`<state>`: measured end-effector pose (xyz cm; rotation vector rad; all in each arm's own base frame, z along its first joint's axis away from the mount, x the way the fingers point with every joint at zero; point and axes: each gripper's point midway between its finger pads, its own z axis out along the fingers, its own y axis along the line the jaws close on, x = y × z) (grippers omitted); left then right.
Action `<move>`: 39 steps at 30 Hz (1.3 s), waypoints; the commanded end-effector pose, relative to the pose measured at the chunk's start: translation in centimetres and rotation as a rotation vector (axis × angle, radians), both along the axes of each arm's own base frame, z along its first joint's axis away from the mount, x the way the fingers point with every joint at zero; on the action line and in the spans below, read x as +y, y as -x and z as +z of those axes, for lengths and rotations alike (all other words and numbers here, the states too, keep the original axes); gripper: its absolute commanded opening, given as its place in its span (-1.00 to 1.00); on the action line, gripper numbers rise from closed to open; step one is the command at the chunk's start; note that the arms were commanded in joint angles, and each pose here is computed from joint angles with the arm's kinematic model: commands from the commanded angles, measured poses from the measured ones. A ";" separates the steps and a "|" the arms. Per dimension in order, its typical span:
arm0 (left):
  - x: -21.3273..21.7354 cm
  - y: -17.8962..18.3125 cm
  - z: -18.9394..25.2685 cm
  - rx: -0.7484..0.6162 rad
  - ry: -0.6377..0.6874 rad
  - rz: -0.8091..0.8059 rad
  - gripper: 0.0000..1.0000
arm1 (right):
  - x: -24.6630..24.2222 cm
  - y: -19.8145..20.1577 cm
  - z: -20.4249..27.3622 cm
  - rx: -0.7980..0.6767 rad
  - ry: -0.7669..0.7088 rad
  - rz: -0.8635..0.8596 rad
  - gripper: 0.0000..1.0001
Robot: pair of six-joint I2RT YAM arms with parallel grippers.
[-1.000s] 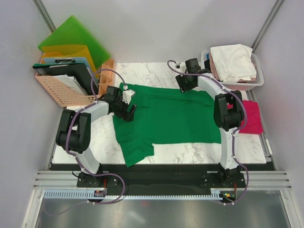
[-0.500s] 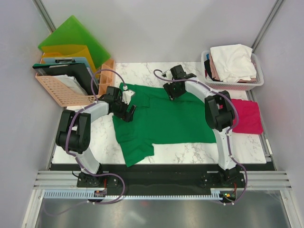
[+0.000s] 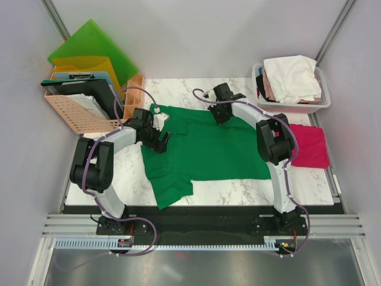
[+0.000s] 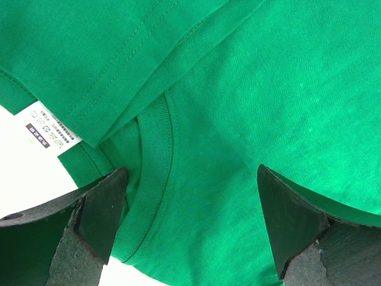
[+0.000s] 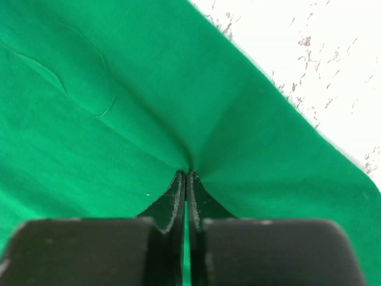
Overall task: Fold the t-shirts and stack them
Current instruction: Fold the flattened tshirt in 1/3 of the way
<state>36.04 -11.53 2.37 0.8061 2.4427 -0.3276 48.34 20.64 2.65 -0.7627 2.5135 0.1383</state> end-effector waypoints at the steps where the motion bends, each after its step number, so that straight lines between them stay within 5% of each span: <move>1: 0.0 -0.1 0.7 -0.028 -0.004 -0.019 0.92 | 0.3 -0.6 1.5 -0.041 -0.016 -0.022 -1.00; 17: -0.3 0.2 0.1 -0.005 0.010 -0.028 0.91 | 0.8 1.0 7.4 -0.116 -0.042 0.036 -0.96; 19: -0.3 0.3 0.1 0.000 0.010 -0.030 0.91 | 0.9 1.6 7.0 -0.083 -0.044 0.050 -0.19; 21: -0.3 0.3 0.0 0.000 0.008 -0.033 0.91 | 0.8 2.0 6.7 -0.067 -0.044 0.047 0.32; 22: -0.2 0.4 0.0 0.001 0.006 -0.032 0.91 | 0.7 2.2 6.8 -0.068 -0.045 0.048 0.39; 29: -0.2 0.6 0.1 -0.006 0.005 -0.043 0.91 | -3.0 4.9 8.5 -0.068 -0.032 -0.063 0.41; 36: -0.4 0.9 -0.2 -0.003 0.020 -0.053 0.89 | -11.0 8.2 10.3 0.020 -0.335 -0.250 0.36; 39: -0.6 0.7 -0.1 -0.008 0.029 -0.053 0.89 | -11.9 9.5 10.9 0.137 -0.626 -0.240 0.37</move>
